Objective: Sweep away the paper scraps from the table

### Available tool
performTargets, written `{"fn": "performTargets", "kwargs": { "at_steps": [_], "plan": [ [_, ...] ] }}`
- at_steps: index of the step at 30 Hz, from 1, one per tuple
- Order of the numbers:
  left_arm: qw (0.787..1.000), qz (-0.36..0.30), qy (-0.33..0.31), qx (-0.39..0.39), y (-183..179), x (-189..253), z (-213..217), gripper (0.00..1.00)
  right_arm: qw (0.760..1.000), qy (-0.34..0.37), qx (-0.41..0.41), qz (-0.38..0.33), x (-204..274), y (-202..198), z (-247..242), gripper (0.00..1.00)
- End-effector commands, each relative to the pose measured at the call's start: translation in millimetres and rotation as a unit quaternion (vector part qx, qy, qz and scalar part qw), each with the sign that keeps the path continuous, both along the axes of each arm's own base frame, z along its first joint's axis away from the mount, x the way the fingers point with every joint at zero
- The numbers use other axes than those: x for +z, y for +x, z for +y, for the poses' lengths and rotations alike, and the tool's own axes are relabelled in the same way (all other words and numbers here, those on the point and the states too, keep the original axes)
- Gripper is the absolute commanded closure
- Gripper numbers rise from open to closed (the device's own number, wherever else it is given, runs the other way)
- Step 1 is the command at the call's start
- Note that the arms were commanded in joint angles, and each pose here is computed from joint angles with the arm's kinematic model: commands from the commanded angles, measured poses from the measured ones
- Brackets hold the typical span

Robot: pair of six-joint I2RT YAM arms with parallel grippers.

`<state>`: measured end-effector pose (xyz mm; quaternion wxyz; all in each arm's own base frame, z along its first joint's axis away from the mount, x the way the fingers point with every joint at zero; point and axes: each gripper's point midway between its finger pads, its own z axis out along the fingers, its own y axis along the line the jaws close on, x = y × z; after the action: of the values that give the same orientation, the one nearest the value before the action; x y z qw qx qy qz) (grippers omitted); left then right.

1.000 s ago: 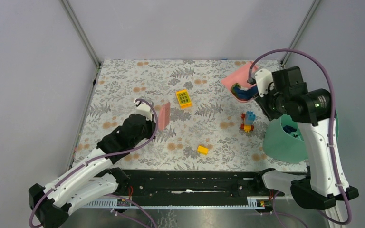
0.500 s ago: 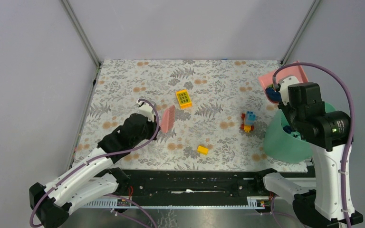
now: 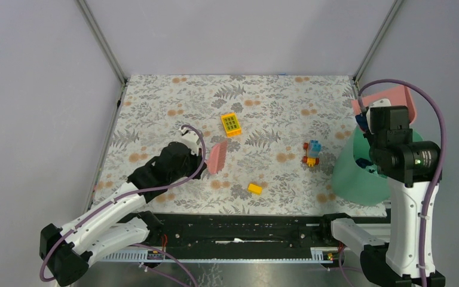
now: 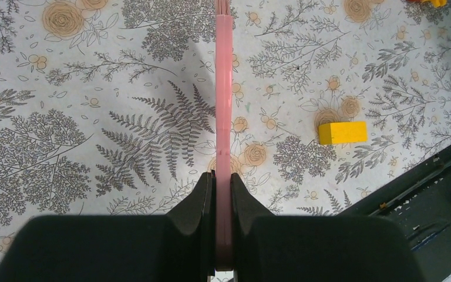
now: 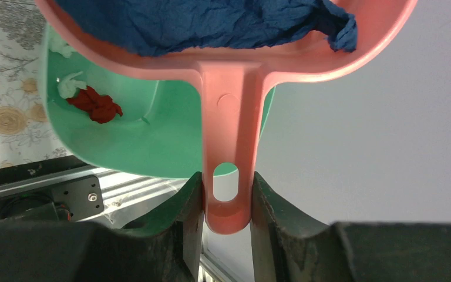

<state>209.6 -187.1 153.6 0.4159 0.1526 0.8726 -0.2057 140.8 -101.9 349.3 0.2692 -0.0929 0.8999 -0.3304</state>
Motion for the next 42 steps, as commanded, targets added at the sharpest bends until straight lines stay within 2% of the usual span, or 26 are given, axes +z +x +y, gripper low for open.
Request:
{"fn": "performTargets", "kwargs": {
  "at_steps": [1, 6, 10, 13, 20, 24, 28, 30, 32, 38, 40, 41, 42],
  "plan": [
    [0.999, -0.023, -0.029, -0.005, 6, 18, -8, 1.00, 0.999, -0.028, -0.023, 0.015, 10, 7, -13, 1.00],
    [0.999, -0.022, -0.030, -0.008, 5, 18, -8, 1.00, 0.998, -0.031, -0.037, 0.043, 20, 19, -29, 1.00],
    [0.999, -0.025, -0.025, -0.002, 6, 18, -5, 1.00, 0.993, -0.038, -0.043, 0.100, 15, 19, -49, 1.00],
    [0.999, -0.027, -0.024, 0.000, 6, 18, -4, 1.00, 0.990, -0.049, -0.045, 0.127, 17, 9, -62, 1.00],
    [0.999, -0.024, -0.023, -0.003, 5, 17, -5, 1.00, 0.969, -0.123, -0.001, 0.215, 24, -19, -75, 1.00],
    [0.999, -0.024, -0.021, -0.001, 6, 16, -4, 1.00, 0.941, -0.170, 0.044, 0.289, 24, -32, -80, 1.00],
    [1.000, -0.024, -0.019, 0.002, 6, 15, -3, 1.00, 0.901, -0.221, 0.075, 0.365, 35, -39, -89, 1.00],
    [1.000, -0.023, -0.018, 0.002, 6, 15, -3, 1.00, 0.877, -0.254, 0.094, 0.396, 55, -30, -97, 1.00],
    [1.000, -0.023, -0.017, 0.003, 7, 15, -3, 1.00, 0.870, -0.283, 0.107, 0.389, 81, -13, -103, 1.00],
    [1.000, -0.023, -0.012, 0.009, 8, 14, -1, 1.00, 0.849, -0.290, 0.111, 0.428, 86, -10, -107, 1.00],
    [1.000, -0.024, -0.009, 0.013, 9, 13, 1, 1.00, 0.831, -0.275, 0.127, 0.466, 62, -21, -105, 1.00],
    [1.000, -0.024, -0.009, 0.014, 9, 12, 1, 1.00, 0.816, -0.278, 0.139, 0.488, 56, -29, -103, 1.00],
    [1.000, -0.023, -0.008, 0.013, 9, 12, 1, 1.00, 0.810, -0.292, 0.147, 0.486, 58, -34, -102, 1.00]
  ]
}}
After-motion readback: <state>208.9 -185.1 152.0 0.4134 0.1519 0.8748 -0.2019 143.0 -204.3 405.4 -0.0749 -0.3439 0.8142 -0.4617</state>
